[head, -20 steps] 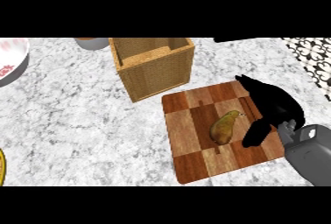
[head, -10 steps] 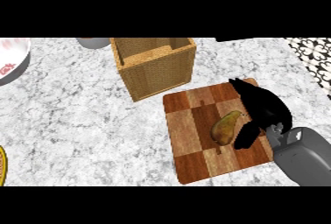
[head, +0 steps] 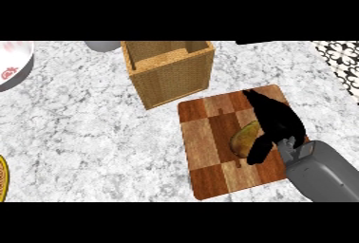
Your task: Pick the pear from the cutting board and place it in the basket
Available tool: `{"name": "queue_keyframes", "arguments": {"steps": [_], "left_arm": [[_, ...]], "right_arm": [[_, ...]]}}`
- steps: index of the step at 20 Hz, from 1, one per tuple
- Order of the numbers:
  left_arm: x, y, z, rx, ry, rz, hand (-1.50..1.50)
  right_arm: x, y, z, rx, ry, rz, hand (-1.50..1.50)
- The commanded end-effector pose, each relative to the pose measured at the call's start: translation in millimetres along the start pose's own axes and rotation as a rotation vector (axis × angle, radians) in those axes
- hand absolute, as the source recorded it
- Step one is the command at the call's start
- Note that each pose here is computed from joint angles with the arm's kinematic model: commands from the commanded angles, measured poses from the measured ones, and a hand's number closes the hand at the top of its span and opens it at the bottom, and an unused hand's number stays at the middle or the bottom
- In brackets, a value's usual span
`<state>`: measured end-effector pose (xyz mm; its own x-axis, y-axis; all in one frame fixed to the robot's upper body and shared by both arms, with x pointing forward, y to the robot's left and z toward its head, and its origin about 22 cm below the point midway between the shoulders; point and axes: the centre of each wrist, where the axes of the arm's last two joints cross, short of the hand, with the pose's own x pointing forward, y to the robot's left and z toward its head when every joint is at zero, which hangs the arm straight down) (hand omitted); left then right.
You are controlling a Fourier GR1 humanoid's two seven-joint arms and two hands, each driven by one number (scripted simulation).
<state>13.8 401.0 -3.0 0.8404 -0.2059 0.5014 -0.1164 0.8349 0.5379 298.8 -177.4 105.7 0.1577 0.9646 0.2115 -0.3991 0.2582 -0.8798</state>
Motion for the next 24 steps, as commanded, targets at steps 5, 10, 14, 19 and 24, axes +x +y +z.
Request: {"name": "queue_keyframes", "arguments": {"steps": [5,10,14,19,24], "left_arm": [[113,-26,-8,-0.086,-0.545,0.17,0.0],[114,-24,-7,-0.072,-0.562,0.171,0.0],[114,-22,-7,-0.077,-0.562,0.168,0.0],[111,-27,-9,-0.095,-0.549,0.171,0.0],[115,-28,-5,-0.098,-0.577,0.18,0.0]], "right_arm": [[1,20,-4,0.03,0.029,-0.011,-1.5],[-1,24,-8,0.035,0.043,-0.016,-1.5],[-2,31,-10,0.046,0.042,-0.002,-1.5],[-3,30,-10,0.02,0.013,0.08,1.5],[4,36,-8,-0.006,-0.02,0.157,1.5]]}}
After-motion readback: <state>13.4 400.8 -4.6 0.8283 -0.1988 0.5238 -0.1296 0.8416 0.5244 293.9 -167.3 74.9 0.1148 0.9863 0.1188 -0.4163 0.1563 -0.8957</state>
